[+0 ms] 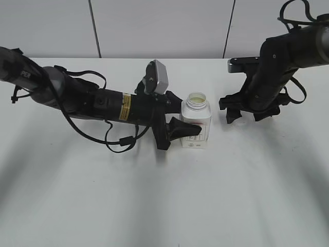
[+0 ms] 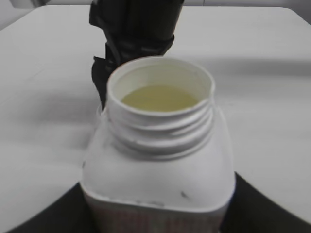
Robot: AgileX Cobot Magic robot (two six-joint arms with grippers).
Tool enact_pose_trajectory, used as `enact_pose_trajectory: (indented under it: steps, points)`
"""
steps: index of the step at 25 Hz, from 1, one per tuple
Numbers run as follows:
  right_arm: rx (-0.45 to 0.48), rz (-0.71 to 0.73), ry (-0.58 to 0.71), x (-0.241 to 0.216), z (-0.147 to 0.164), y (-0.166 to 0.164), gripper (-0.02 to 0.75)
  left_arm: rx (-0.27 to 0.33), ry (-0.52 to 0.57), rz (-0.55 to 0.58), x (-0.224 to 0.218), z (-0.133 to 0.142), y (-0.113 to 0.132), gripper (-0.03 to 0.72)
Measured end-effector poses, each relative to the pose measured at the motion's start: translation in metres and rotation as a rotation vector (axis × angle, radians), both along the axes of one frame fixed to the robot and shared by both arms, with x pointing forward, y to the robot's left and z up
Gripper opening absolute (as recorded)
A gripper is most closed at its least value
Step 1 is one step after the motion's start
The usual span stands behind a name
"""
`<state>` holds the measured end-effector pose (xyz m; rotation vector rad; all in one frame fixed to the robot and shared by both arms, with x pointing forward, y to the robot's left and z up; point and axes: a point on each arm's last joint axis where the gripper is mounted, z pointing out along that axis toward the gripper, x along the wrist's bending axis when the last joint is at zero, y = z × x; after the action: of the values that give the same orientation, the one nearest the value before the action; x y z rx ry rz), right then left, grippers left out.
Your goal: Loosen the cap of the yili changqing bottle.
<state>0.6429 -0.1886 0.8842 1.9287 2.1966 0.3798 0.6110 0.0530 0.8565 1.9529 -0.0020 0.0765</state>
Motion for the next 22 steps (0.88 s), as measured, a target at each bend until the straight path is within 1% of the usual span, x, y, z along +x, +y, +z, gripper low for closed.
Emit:
enact_pose_trajectory:
  steps: [2,3,5,9,12,14,16,18,20,22]
  points:
    - [0.002,0.001,-0.01,0.0,0.006,0.0,0.597,0.017,-0.005,-0.019,-0.001,-0.001,0.0,0.551]
    - [0.005,0.003,-0.022,0.0,0.012,0.0,0.596,0.019,-0.003,-0.02,-0.001,-0.002,0.001,0.577]
    - [0.006,0.004,-0.03,-0.002,0.022,-0.001,0.596,0.019,0.002,-0.019,0.0,-0.002,0.004,0.594]
    - [0.002,0.01,-0.032,-0.006,0.04,-0.002,0.596,-0.006,0.049,-0.009,0.006,0.004,0.021,0.589]
    - [0.003,0.014,-0.041,-0.008,0.05,-0.003,0.596,0.017,0.074,-0.031,0.01,0.007,0.04,0.581]
    - [0.006,0.014,-0.053,-0.01,0.058,-0.003,0.596,0.028,0.109,-0.037,0.011,0.008,0.05,0.579]
    - [0.009,0.014,-0.067,-0.013,0.069,-0.004,0.596,0.053,0.139,-0.04,0.012,0.009,0.058,0.577]
    - [0.016,0.018,-0.099,-0.015,0.084,-0.005,0.596,0.07,0.147,-0.032,0.014,0.016,0.066,0.575]
    - [0.013,0.026,-0.133,-0.017,0.097,-0.006,0.596,0.077,0.134,0.005,0.018,0.029,0.072,0.575]
    - [-0.01,0.045,-0.171,-0.019,0.109,-0.008,0.596,0.096,0.118,0.073,0.024,0.043,0.078,0.575]
